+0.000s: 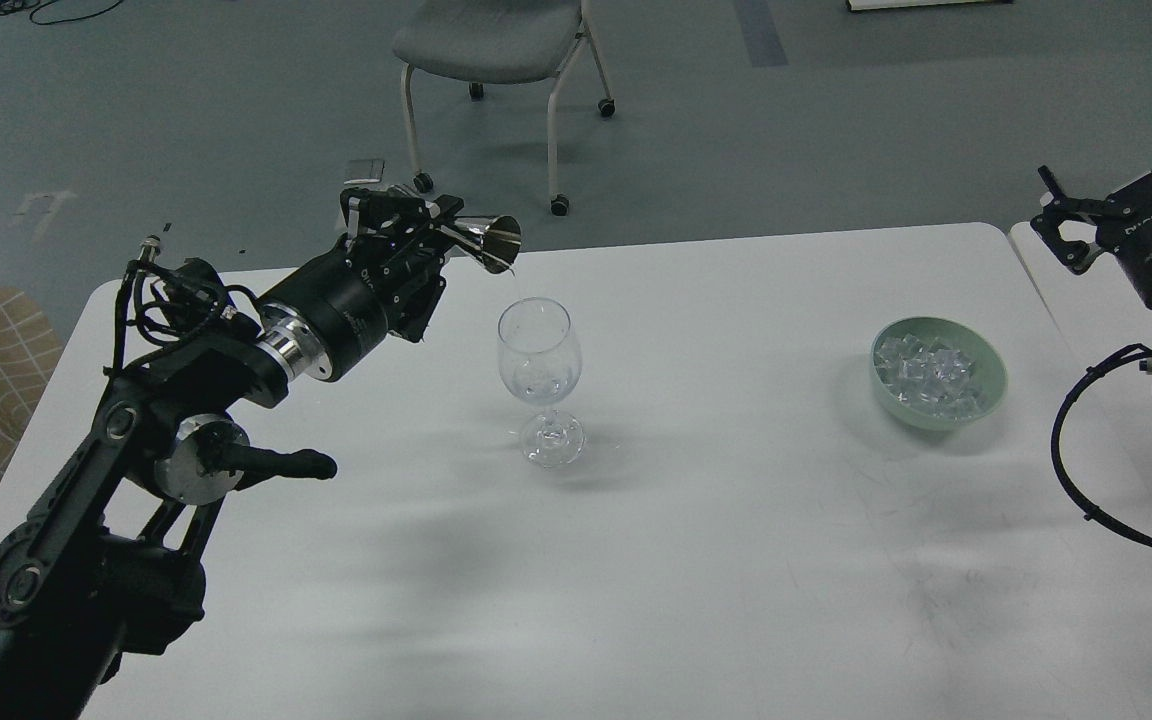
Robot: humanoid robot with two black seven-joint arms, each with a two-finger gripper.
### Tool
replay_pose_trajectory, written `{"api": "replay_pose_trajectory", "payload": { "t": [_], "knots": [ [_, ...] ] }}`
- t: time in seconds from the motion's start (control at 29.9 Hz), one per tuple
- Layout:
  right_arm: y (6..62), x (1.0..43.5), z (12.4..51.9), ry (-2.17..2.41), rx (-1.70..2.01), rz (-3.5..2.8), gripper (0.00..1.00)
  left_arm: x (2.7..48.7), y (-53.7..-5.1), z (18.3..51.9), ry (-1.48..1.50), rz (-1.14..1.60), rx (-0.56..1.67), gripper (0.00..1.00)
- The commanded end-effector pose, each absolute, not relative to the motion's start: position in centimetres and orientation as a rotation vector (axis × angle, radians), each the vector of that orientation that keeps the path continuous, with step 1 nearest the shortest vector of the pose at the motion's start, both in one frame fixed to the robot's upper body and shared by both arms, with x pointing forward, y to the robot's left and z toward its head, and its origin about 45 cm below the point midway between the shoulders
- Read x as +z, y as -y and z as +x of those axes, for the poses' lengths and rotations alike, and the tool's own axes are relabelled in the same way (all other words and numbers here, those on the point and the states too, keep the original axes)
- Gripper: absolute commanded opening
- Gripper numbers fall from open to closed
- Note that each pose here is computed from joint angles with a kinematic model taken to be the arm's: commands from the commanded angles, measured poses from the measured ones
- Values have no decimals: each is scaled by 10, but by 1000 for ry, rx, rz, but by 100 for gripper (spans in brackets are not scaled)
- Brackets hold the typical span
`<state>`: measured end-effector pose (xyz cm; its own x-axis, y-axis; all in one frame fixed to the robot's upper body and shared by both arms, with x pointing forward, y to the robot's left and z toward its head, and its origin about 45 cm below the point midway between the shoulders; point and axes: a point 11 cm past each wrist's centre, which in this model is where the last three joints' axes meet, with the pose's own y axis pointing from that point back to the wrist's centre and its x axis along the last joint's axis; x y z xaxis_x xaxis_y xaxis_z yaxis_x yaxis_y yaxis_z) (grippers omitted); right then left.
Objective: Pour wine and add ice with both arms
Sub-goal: 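Tilt the jigger with the left gripper to pour into the glass, then bring the jigger back with the left gripper and set it down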
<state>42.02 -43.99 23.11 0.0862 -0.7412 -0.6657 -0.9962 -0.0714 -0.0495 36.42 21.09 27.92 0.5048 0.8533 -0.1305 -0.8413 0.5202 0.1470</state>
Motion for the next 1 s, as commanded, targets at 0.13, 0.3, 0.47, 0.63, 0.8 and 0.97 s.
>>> {"api": "replay_pose_trajectory", "payload": {
  "t": [0.13, 0.3, 0.47, 0.63, 0.8, 0.97],
  "knots": [
    [441, 230, 419, -1709, 666, -1867, 100, 292, -212, 362, -97, 104, 1015, 15],
    [440, 230, 419, -1708, 668, -1867, 100, 294, -210, 359, -28, 140, 1000, 15],
    [441, 230, 419, -1709, 666, -1867, 100, 300, -206, 357, 11, 148, 973, 15],
    [441, 230, 419, -1711, 667, -1866, 100, 302, -205, 358, 25, 151, 974, 15],
    [445, 232, 418, -1712, 660, -1847, 100, 301, -206, 358, 16, 166, 977, 15],
    [445, 232, 418, -1710, 659, -1848, 100, 295, -211, 357, -41, 138, 1016, 15]
  ]
}}
